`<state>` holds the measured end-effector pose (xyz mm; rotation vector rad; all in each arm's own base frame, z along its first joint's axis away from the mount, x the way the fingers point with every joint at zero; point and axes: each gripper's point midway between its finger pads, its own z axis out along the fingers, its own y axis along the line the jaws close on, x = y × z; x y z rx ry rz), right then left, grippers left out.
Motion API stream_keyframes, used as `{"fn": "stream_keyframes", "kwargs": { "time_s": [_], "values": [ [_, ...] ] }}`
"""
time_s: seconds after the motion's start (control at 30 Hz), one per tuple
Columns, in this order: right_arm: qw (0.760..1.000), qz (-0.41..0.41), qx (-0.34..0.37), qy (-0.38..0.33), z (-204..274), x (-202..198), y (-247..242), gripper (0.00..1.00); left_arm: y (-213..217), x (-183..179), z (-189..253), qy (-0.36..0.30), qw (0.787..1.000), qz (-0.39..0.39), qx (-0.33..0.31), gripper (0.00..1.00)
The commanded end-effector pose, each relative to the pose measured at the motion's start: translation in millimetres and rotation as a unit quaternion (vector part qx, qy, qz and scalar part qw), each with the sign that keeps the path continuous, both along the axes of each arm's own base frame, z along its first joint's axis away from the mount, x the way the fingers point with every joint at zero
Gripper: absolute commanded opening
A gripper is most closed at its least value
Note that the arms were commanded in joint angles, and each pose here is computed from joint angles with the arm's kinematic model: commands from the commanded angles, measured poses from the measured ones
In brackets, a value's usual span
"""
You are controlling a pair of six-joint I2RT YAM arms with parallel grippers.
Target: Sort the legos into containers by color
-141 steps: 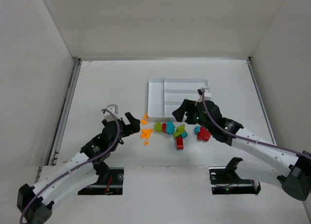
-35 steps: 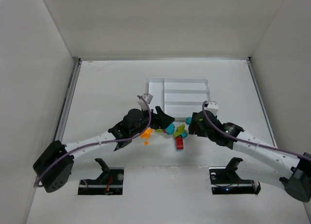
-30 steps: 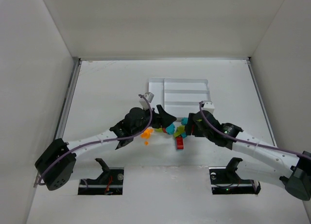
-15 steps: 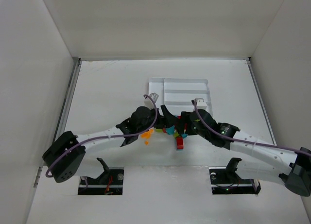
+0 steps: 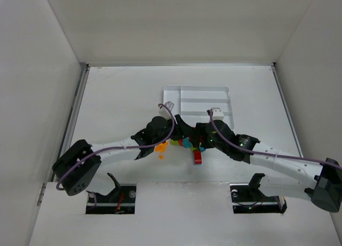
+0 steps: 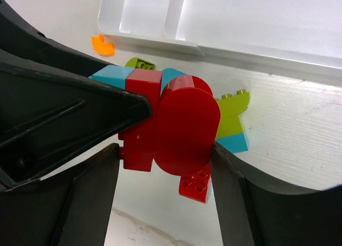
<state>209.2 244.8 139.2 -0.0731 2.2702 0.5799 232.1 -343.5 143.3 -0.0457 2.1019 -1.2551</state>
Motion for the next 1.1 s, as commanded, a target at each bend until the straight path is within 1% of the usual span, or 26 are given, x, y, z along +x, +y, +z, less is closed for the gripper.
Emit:
{"fn": "stream_keyframes", "kwargs": {
  "time_s": [0.0,0.13,0.27,0.4,0.5,0.6,0.67,0.77,0.93,1.07],
  "values": [
    [0.998,0.008,0.054,-0.042,37.3,11.0,21.1,0.62,-9.9,3.1,27.1,-0.021,0.999,-0.008,-0.045,0.31],
    [0.997,0.008,0.060,-0.046,38.1,11.0,21.0,0.64,-7.7,3.5,25.6,-0.017,0.999,-0.004,-0.047,0.21],
    [0.996,0.010,0.069,-0.054,40.7,8.7,19.1,0.75,6.8,11.3,28.7,-0.015,0.998,0.017,-0.057,0.15],
    [0.992,0.014,0.101,-0.074,53.5,6.1,15.0,0.87,28.6,19.1,36.6,-0.022,0.996,0.041,-0.069,0.14],
    [0.985,0.021,0.141,-0.100,70.1,6.0,12.8,0.92,46.9,25.9,43.9,-0.026,0.995,0.061,-0.081,0.14],
    [0.971,0.024,0.200,-0.130,88.1,13.6,11.4,0.93,58.8,27.3,51.1,-0.018,0.992,0.066,-0.102,0.13],
    [0.955,0.045,0.253,-0.145,103.2,17.8,19.3,0.91,63.8,25.1,59.3,-0.011,0.990,0.064,-0.123,0.13],
    [0.934,0.087,0.311,-0.155,119.6,23.5,34.4,0.91,70.1,19.5,72.2,-0.013,0.987,0.063,-0.149,0.13],
    [0.910,0.101,0.373,-0.150,127.4,40.3,45.3,0.94,83.3,8.8,83.8,-0.019,0.982,0.064,-0.176,0.13],
    [0.895,0.132,0.404,-0.135,129.5,37.6,61.2,0.93,90.3,2.8,88.4,-0.014,0.979,0.061,-0.193,0.13]
  ]
}}
